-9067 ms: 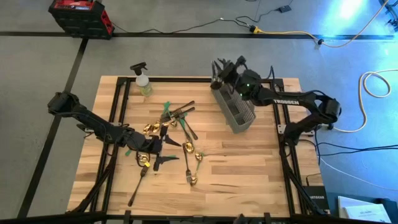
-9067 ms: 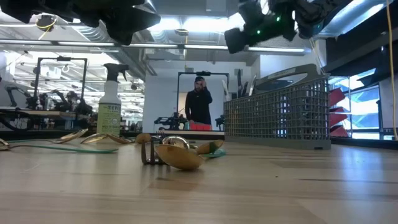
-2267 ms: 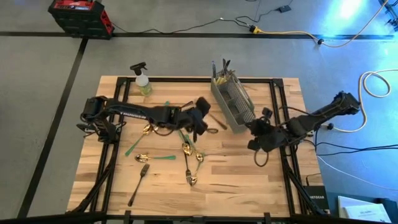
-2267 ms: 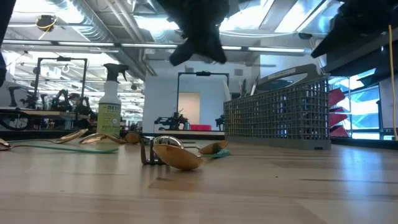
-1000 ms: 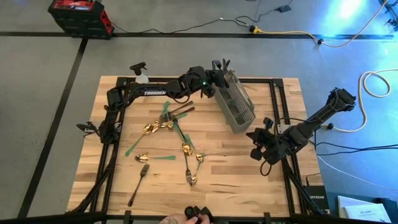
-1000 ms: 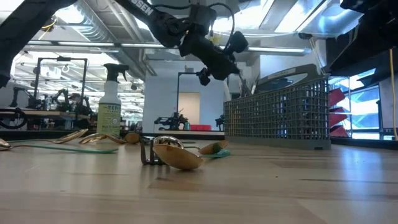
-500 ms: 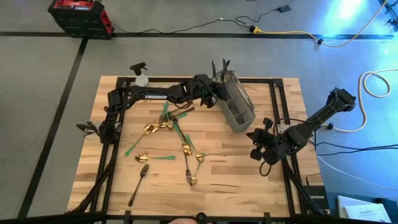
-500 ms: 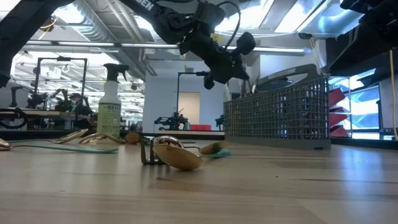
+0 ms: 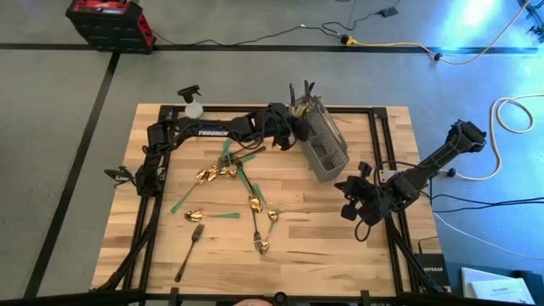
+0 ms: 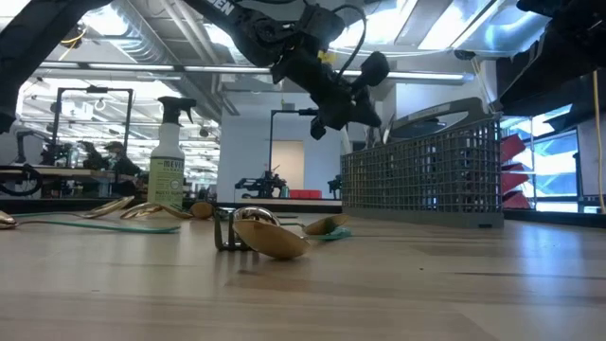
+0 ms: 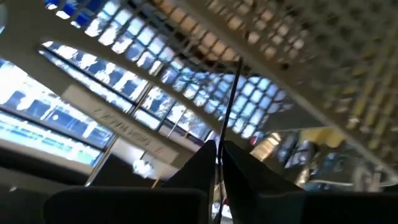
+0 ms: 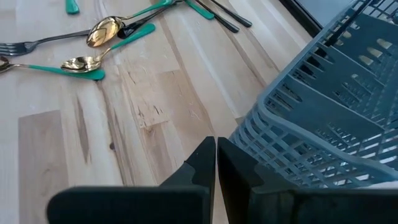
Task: Sort silverware
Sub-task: Put the black fork into the silverware basket
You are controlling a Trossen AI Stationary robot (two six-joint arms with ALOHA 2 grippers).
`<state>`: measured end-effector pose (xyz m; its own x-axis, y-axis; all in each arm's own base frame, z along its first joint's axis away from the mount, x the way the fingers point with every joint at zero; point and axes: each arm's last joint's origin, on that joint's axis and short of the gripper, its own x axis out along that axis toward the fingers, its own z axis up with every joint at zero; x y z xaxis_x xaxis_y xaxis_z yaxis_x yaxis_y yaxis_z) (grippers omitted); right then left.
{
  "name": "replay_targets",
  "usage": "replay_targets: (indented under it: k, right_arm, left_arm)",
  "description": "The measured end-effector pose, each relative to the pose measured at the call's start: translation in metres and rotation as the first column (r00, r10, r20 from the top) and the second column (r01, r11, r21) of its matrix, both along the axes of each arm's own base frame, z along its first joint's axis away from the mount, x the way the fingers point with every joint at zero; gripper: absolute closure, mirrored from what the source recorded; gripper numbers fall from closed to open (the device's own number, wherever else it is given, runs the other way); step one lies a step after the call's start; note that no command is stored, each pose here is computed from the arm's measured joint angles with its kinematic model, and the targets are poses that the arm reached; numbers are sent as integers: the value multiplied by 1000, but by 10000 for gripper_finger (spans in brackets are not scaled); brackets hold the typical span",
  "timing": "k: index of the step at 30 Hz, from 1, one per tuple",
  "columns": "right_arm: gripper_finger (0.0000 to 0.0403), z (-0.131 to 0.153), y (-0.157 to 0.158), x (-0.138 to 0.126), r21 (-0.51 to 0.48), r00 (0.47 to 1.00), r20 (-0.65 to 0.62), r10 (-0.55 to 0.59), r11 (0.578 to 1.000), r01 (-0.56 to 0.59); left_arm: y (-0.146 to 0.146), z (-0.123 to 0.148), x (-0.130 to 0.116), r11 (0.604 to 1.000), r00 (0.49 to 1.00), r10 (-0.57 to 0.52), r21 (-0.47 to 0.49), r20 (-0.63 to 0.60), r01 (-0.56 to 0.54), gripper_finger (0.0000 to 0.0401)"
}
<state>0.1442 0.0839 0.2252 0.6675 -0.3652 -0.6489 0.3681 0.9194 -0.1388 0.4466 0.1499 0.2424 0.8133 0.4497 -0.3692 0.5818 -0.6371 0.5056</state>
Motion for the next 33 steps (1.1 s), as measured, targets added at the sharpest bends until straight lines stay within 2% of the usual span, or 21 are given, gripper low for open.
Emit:
replay_targets:
  k: [12,17,22,23,25,26,28,29,30,31,32,33]
  right_arm:
    - [402,0,0,0,-3,1000,-1,2,1000,-2]
    - [402,0,0,0,-27,1000,-7,16,999,-17]
    - [402,1,-1,0,-87,1000,-6,29,996,-29]
    - [402,1,-1,0,-92,1000,-6,30,995,-30]
    - [402,1,-1,0,-95,999,-7,32,995,-33]
    - [402,1,-1,0,-92,999,-9,33,995,-34]
    - [402,1,-1,0,-73,999,-18,41,996,-42]
    - [402,1,0,0,-67,999,-21,44,997,-46]
    - [402,1,0,0,-63,999,-19,45,997,-46]
    - [402,1,0,0,-64,999,-20,45,997,-47]
    - [402,1,0,1,-61,999,-14,45,997,-45]
    - [402,1,0,1,-61,999,-9,44,997,-44]
  left_arm:
    - [-3,6,3,997,997,-9,-74,75,15,306]
    - [1,28,8,997,975,1,-78,221,16,280]
    - [3,56,12,992,911,36,-128,410,18,265]
    - [3,61,12,990,884,58,-144,464,11,262]
    - [0,77,10,974,778,145,-227,611,-4,261]
    - [-4,87,9,960,691,204,-280,693,-2,260]
    - [-14,111,-1,915,482,352,-404,802,3,260]
    - [-20,123,-7,884,387,423,-468,819,23,260]
    - [-25,135,-16,843,314,503,-537,805,27,260]
    - [-31,143,-24,797,273,574,-603,773,31,260]
    - [-36,146,-32,743,275,638,-669,719,25,260]
    - [-41,147,-42,679,308,694,-734,651,20,261]
